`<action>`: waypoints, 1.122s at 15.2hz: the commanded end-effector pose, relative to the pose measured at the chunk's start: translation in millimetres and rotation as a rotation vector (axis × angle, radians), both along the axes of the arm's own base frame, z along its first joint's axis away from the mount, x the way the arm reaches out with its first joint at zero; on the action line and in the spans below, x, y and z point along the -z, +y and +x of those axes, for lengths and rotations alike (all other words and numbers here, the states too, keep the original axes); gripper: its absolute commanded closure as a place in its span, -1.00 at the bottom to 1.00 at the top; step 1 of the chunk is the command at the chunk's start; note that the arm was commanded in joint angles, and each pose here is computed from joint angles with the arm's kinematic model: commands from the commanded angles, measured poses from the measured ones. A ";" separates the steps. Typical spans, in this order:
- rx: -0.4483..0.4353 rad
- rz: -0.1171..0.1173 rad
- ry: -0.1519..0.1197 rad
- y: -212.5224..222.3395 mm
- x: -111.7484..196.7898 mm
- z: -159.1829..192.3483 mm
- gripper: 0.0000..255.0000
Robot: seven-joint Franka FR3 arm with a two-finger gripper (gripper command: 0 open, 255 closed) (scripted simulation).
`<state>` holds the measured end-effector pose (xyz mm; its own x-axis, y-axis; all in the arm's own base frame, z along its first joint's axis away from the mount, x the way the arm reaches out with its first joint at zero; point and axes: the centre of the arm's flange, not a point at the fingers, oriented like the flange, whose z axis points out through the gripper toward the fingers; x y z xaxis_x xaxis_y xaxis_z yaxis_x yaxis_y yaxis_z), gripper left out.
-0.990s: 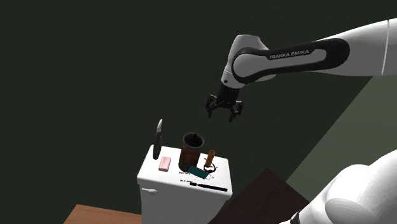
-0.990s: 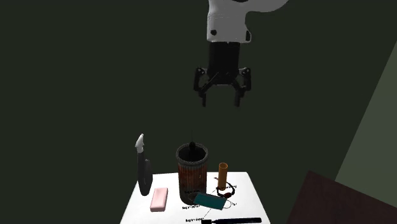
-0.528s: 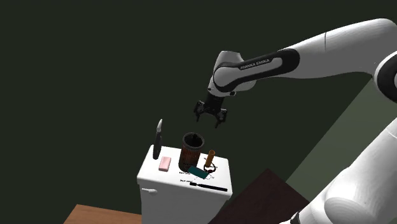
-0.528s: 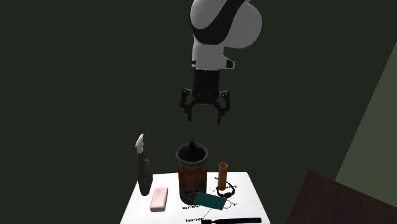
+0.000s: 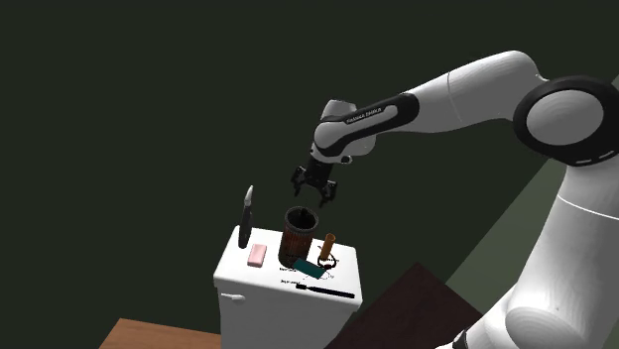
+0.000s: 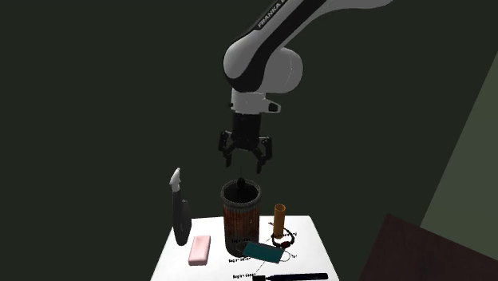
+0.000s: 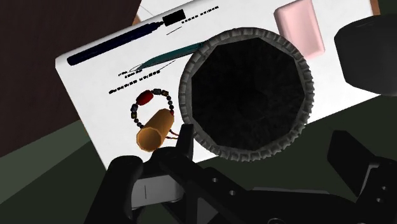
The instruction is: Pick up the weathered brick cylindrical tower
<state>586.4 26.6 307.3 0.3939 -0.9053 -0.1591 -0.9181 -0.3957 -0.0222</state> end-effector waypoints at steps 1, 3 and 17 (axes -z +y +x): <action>0.005 0.001 0.000 -0.8 13.0 -0.3 -1.00; 0.005 0.001 0.000 -0.8 23.6 -0.3 -1.00; 0.005 0.001 0.000 -0.8 26.6 -0.3 1.00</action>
<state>585.6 25.7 278.1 0.3898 -0.9070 -0.1597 -0.9200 -0.3914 -0.0226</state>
